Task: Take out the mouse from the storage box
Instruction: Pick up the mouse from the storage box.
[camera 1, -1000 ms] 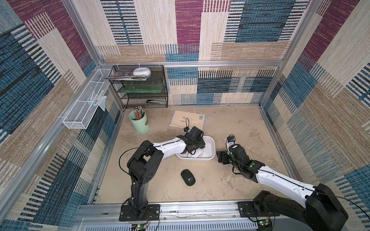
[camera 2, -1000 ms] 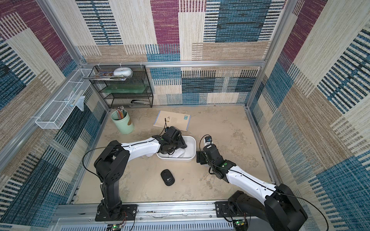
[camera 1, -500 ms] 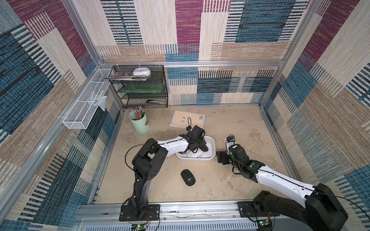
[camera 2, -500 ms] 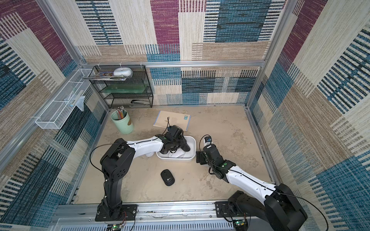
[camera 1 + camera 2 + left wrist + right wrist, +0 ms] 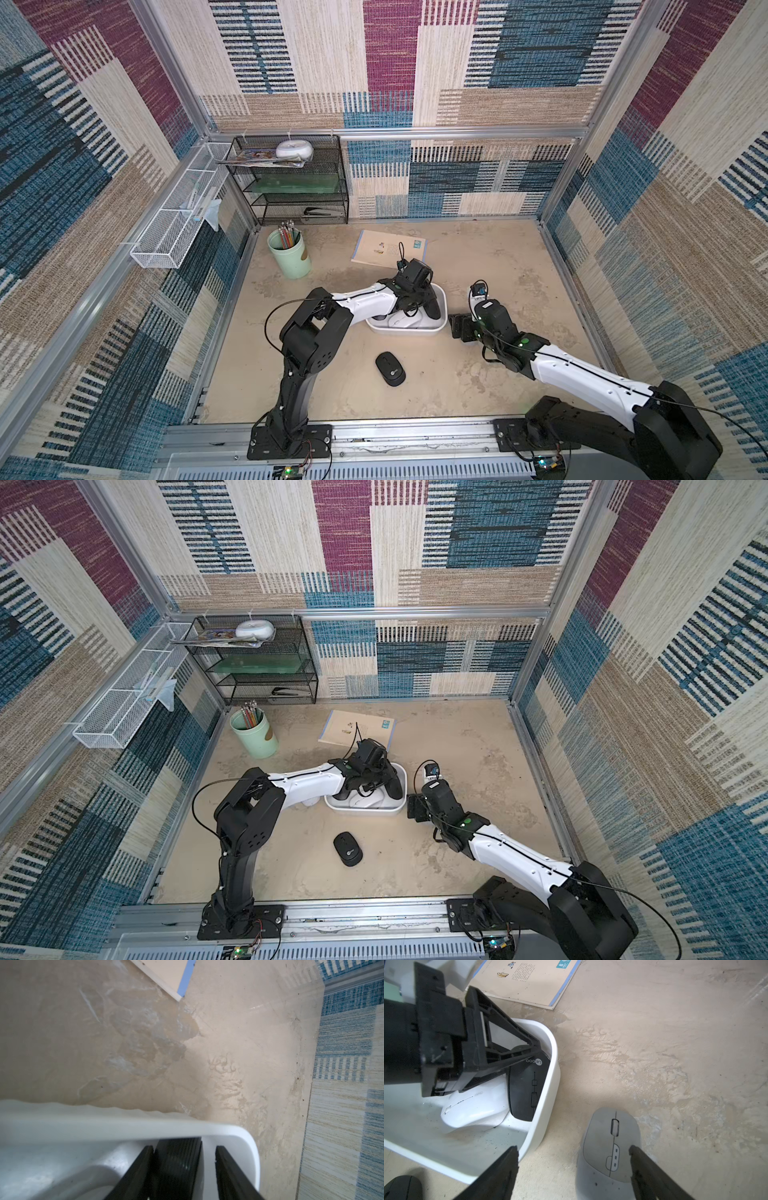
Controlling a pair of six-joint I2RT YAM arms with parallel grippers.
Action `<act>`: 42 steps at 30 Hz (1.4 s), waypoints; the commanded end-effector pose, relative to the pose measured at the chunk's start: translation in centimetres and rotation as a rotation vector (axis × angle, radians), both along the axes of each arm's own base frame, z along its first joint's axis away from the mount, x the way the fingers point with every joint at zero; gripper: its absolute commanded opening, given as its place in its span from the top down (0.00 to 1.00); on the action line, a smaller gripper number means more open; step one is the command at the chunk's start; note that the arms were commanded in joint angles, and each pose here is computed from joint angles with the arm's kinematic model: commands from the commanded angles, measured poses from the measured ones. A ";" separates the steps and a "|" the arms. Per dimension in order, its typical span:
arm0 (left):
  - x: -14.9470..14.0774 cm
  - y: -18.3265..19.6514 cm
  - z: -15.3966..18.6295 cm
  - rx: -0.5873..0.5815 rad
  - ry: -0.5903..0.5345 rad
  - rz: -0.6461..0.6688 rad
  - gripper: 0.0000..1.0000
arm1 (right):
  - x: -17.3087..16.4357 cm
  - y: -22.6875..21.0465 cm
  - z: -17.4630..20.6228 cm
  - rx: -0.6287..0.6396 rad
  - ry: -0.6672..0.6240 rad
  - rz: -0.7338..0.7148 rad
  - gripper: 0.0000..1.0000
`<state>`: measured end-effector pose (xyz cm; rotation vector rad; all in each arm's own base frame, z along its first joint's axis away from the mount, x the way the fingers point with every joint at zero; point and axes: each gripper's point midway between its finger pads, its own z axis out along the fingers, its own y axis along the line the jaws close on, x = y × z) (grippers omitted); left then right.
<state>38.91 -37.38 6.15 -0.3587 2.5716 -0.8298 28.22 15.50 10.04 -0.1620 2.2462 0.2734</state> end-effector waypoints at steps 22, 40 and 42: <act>-1.1 -1.1 0.1 -0.002 0.004 -0.078 0.72 | 0.2 -0.3 0.3 0.005 -0.021 -0.014 0.14; -3.8 8.5 9.6 -0.110 -0.129 -0.038 0.74 | 0.1 -0.2 0.5 0.010 -0.024 -0.010 0.13; -4.6 10.3 10.0 -0.117 -0.128 -0.024 0.74 | 0.1 -0.2 0.5 0.010 -0.024 -0.009 0.13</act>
